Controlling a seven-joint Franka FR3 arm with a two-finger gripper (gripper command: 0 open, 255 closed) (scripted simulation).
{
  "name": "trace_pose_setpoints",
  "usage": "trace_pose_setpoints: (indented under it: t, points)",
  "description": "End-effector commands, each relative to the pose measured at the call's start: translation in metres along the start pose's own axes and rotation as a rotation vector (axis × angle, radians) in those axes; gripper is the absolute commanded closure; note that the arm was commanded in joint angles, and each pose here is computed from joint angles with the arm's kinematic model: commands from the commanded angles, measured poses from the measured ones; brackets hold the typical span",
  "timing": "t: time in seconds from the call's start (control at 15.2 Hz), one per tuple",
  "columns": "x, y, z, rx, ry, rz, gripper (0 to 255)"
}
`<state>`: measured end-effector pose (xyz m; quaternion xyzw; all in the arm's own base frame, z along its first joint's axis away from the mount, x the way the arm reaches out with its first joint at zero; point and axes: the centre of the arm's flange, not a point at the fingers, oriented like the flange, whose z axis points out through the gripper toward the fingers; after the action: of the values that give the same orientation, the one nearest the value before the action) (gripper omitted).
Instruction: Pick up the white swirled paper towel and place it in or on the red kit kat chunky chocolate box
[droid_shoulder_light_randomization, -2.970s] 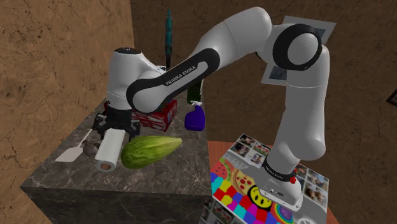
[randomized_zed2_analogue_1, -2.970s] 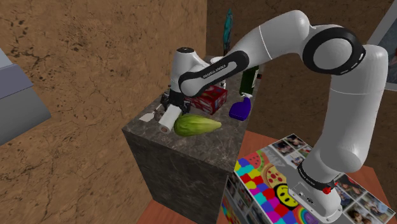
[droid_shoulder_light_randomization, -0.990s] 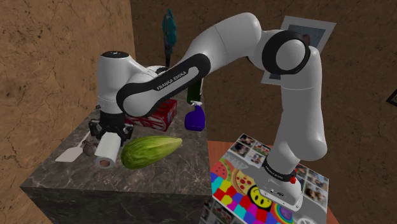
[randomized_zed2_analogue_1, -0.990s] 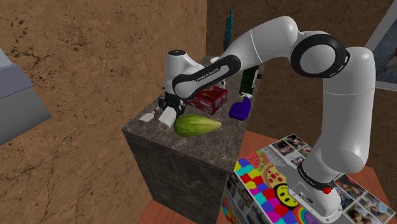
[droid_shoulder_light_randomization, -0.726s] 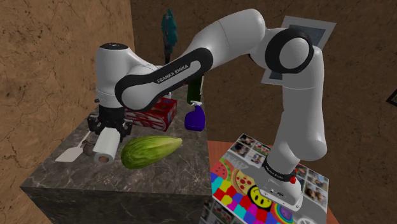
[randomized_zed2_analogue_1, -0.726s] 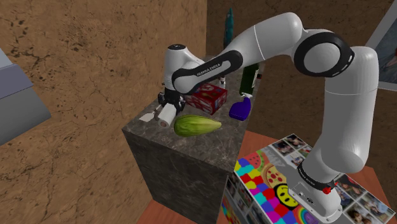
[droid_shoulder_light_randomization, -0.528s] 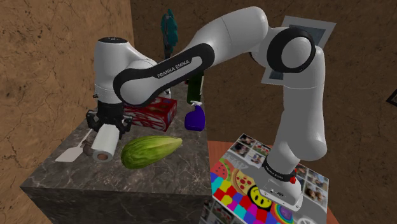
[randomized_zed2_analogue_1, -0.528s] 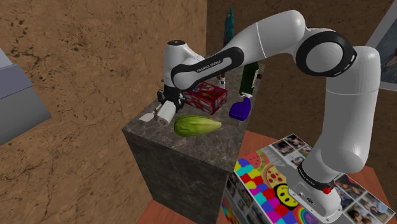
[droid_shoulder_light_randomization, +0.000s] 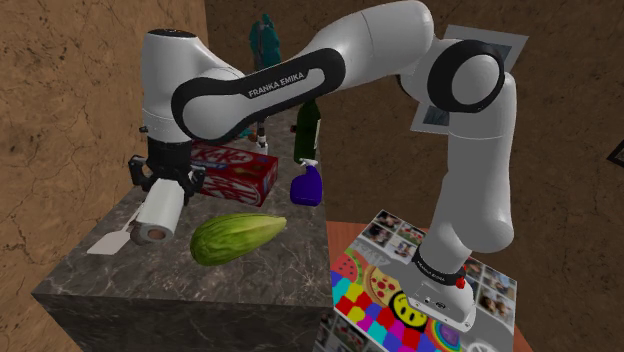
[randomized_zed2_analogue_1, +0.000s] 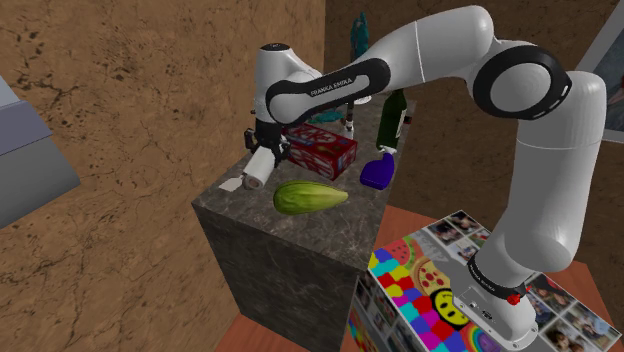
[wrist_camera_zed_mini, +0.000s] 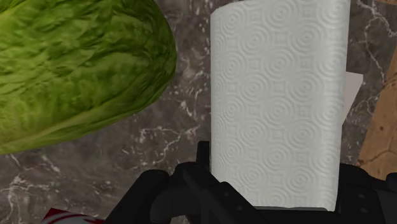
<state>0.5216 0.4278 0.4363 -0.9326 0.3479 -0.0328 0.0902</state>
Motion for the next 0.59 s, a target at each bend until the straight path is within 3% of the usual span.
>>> trace_pose_setpoints:
  t: [0.0, 0.53]
  points:
    - [0.0, -0.001, -0.011, 0.0, 0.0, 0.0, 255]
    - [0.0, -0.01, -0.052, 0.0, 0.0, 0.0, 255]
